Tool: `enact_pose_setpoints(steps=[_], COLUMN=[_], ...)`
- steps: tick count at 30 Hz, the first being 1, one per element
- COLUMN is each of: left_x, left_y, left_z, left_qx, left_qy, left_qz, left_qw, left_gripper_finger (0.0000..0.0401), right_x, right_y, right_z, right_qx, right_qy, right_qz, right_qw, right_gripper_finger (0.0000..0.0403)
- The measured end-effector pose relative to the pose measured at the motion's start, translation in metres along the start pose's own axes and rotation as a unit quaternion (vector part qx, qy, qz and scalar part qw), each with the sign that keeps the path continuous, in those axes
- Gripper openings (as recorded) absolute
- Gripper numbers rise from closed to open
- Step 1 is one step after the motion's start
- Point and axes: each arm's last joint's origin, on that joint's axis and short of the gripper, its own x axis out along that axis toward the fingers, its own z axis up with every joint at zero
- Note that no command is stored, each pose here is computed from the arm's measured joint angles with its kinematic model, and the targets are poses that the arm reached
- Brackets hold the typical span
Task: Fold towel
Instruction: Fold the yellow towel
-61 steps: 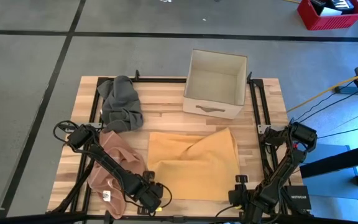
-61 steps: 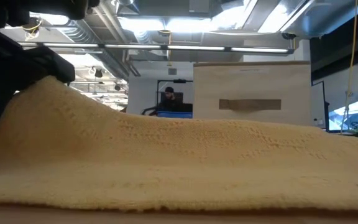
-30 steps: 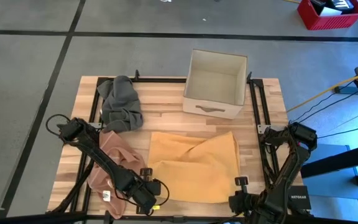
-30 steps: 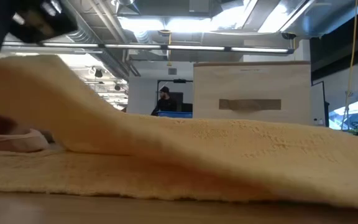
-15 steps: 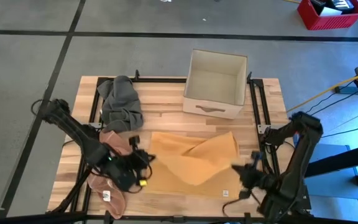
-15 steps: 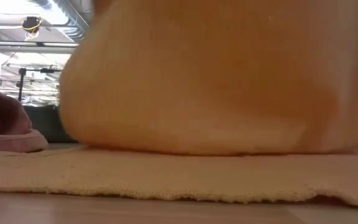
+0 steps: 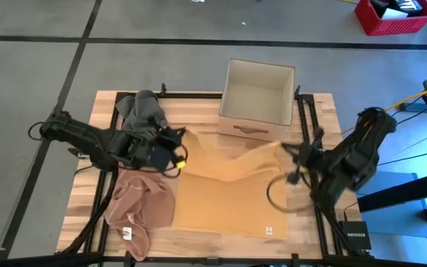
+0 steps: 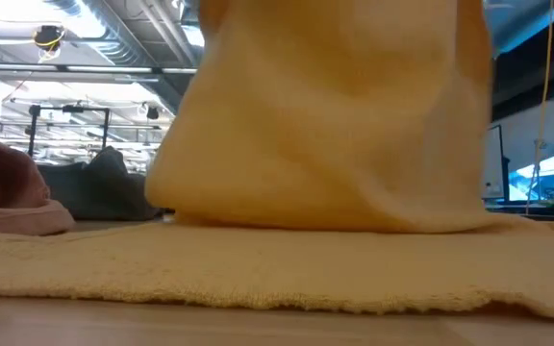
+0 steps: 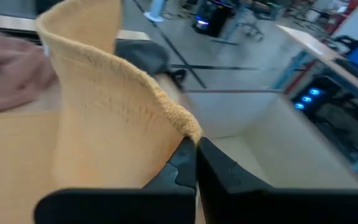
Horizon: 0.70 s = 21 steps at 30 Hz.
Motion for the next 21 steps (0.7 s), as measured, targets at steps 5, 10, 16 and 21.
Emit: enact_pose_setpoints(steps=[5,10,16,21], left_x=[0.014,0.021,0.034,0.051], left_y=[0.018,0.038,0.061,0.071], left_z=[0.012,0.025,0.031,0.027], left_qx=[0.014,0.024,0.056,0.066], left_qy=[-0.017,-0.046,-0.047,-0.036], left_qz=[0.031,0.067,0.105,0.081], left_qw=[0.999,0.996,0.992,0.994], left_gripper_finger=[0.0002,0.0004,0.0002,0.0006], right_x=[0.004,0.001,0.000,0.002], right_y=[-0.048,-0.086,-0.110,-0.112], right_z=[0.005,0.003,-0.001,-0.002], right_qx=[0.028,0.049,0.059,0.058], right_qy=[-0.013,-0.032,-0.027,-0.004], right_qz=[-0.043,-0.085,-0.121,-0.112], right_qw=[0.999,0.995,0.991,0.992], right_gripper_finger=[0.0005,0.0003,0.0005,0.0004])
